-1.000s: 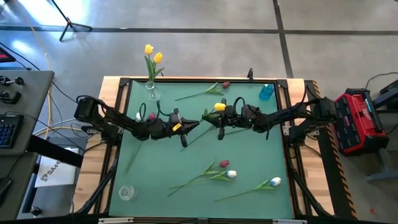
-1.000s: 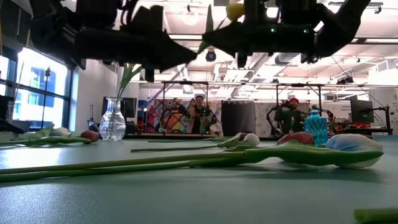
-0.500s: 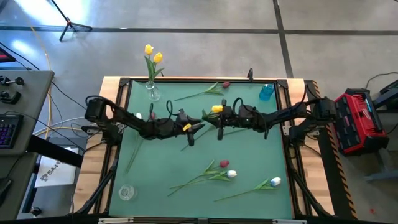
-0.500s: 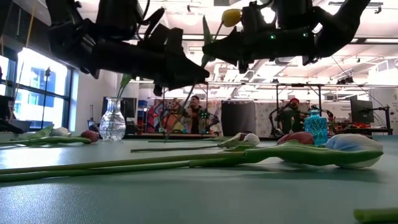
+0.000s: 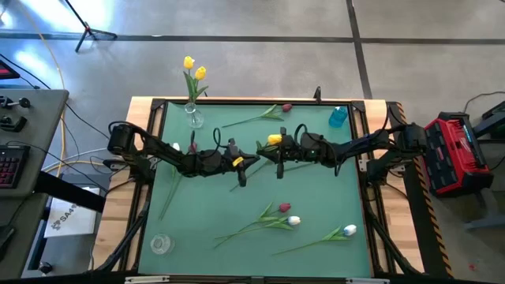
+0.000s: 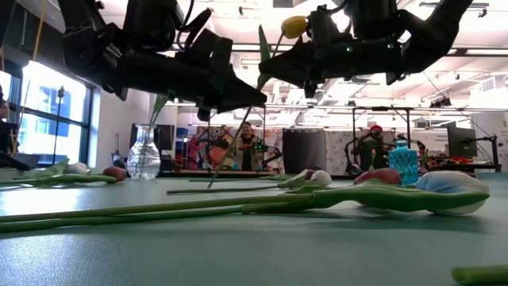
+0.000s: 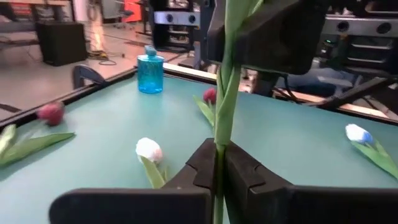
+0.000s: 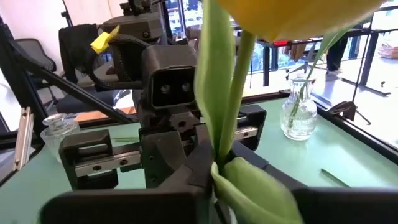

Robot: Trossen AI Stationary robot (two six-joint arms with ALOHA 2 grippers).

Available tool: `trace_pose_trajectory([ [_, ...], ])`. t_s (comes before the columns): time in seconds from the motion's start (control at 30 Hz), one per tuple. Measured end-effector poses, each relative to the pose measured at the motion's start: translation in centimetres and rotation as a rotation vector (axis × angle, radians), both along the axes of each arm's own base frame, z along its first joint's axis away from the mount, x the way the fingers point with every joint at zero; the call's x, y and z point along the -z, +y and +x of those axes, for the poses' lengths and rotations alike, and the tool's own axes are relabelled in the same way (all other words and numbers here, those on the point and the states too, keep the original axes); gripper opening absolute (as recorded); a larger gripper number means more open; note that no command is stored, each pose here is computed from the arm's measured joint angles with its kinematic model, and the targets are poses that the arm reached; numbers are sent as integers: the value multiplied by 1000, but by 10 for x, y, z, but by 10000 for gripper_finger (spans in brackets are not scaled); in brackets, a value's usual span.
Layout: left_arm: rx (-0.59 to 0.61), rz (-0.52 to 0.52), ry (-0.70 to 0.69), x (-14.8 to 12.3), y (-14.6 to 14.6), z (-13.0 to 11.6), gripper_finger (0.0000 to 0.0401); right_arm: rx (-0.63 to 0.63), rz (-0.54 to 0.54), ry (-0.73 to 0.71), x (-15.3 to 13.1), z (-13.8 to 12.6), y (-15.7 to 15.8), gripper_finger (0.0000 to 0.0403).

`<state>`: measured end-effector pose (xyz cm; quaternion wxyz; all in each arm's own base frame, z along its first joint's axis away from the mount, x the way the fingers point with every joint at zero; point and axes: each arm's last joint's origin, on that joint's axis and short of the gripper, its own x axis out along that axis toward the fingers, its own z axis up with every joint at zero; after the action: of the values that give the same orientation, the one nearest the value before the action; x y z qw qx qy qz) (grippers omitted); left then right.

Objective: Sort flowers into vase by color
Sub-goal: Put the yellow flower into the top transparent vase

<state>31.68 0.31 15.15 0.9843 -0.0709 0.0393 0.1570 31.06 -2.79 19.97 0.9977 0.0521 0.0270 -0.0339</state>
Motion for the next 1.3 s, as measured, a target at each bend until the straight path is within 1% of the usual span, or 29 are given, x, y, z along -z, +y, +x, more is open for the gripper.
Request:
trace_pose_trajectory([
  [0.17, -101, 42, -25, -17, 3, -5, 1, -8, 7, 3, -9, -5, 1, 101],
  [0.3, -260, 86, -11, -30, 8, -13, 1, -20, -10, 27, -24, -16, 2, 165],
  [0.4, -372, 132, -19, -40, 11, -26, 1, 42, 3, 70, -31, -26, 1, 203],
  [0.5, -472, 174, -38, -55, 17, -45, 0, 102, 3, 130, -28, -29, 0, 224],
  [0.57, -495, 188, -72, -67, 24, -59, 0, 107, 10, 170, -21, -27, 0, 228],
  [0.7, -477, 206, -174, -92, 36, -88, 0, 116, 31, 232, -2, -19, -1, 224],
  [0.87, -551, 280, -189, -119, 49, -120, 0, 119, 49, 242, 14, -10, -2, 215],
  [1.0, -565, 269, -247, -131, 58, -140, 0, 137, 47, 245, 21, -6, -3, 213],
  [1.07, -567, 274, -286, -129, 62, -149, 0, 138, 47, 251, 24, -5, -3, 213],
  [1.17, -622, 278, -324, -116, 69, -161, 0, 137, 50, 264, 28, -4, -2, 213],
  [1.3, -687, 310, -383, -100, 79, -177, 0, 133, 51, 270, 30, -4, -2, 213],
])
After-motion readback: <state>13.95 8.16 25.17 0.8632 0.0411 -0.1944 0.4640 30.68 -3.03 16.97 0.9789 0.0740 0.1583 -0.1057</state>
